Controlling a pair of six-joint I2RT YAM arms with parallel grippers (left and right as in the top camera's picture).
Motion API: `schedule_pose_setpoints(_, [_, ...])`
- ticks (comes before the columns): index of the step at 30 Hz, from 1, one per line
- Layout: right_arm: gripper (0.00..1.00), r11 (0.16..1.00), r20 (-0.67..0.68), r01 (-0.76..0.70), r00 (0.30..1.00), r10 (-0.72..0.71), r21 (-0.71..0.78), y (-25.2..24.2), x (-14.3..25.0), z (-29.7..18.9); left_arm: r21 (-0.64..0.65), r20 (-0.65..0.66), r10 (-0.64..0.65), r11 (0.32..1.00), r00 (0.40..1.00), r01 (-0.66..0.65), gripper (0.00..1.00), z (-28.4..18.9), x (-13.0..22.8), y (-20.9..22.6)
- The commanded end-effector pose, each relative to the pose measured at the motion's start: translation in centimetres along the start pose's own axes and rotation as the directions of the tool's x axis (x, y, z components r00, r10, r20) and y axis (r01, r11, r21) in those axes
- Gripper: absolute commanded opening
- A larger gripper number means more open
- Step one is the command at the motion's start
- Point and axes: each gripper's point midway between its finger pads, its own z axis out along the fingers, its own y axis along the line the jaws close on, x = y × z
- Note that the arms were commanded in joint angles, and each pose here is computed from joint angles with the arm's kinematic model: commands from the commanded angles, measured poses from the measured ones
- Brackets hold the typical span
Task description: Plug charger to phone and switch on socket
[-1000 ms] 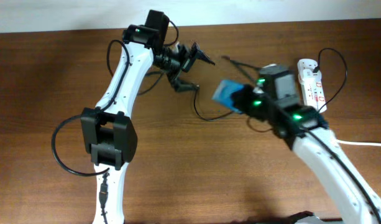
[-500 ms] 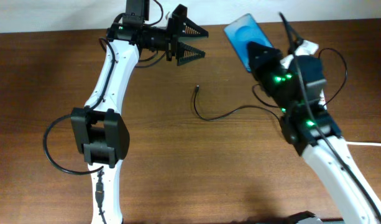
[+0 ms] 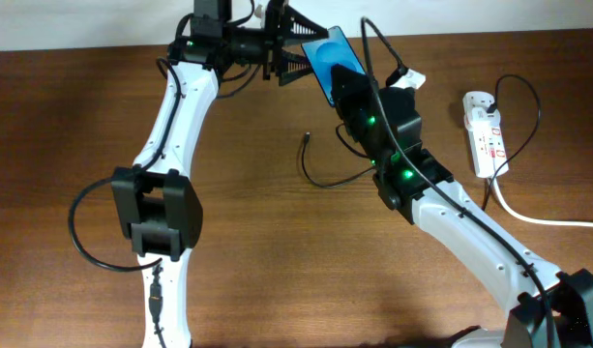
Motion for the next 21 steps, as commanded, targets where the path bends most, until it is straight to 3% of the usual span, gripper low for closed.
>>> schedule_pose_setpoints(1, [0.04,0.992,0.017,-0.120,0.993,0.120,-0.033,1.2,-0.3,0.1,0.011,0.009,-0.029,1.000,1.000,0.029,0.84,1.3,-0.2,-1.5])
schedule_pose_setpoints(9, [0.04,0.988,0.017,-0.148,0.989,0.149,-0.040,1.0,-0.3,0.6,0.012,0.012,-0.052,0.999,0.999,0.052,0.78,2.9,-0.1,-2.1])
schedule_pose_setpoints(11, [0.04,0.988,0.016,-0.147,0.989,0.148,-0.037,0.8,-0.2,0.7,0.009,0.023,-0.067,0.998,0.998,0.066,0.69,2.9,-0.3,-2.0])
schedule_pose_setpoints(13, [0.04,0.989,0.015,-0.147,0.989,0.147,-0.028,0.5,-0.1,0.9,0.006,0.034,-0.086,0.996,0.996,0.086,0.50,2.9,-0.4,-1.9])
schedule_pose_setpoints(15, [0.04,0.989,0.008,-0.146,0.989,0.146,-0.022,0.3,0.0,0.9,0.000,0.052,-0.089,0.996,0.995,0.089,0.38,2.9,-0.7,-1.8])
schedule_pose_setpoints(21, [0.04,0.989,-0.003,-0.146,0.989,0.146,-0.023,0.3,0.2,0.9,-0.004,0.071,-0.106,0.994,0.992,0.106,0.22,2.9,-1.1,-1.7])
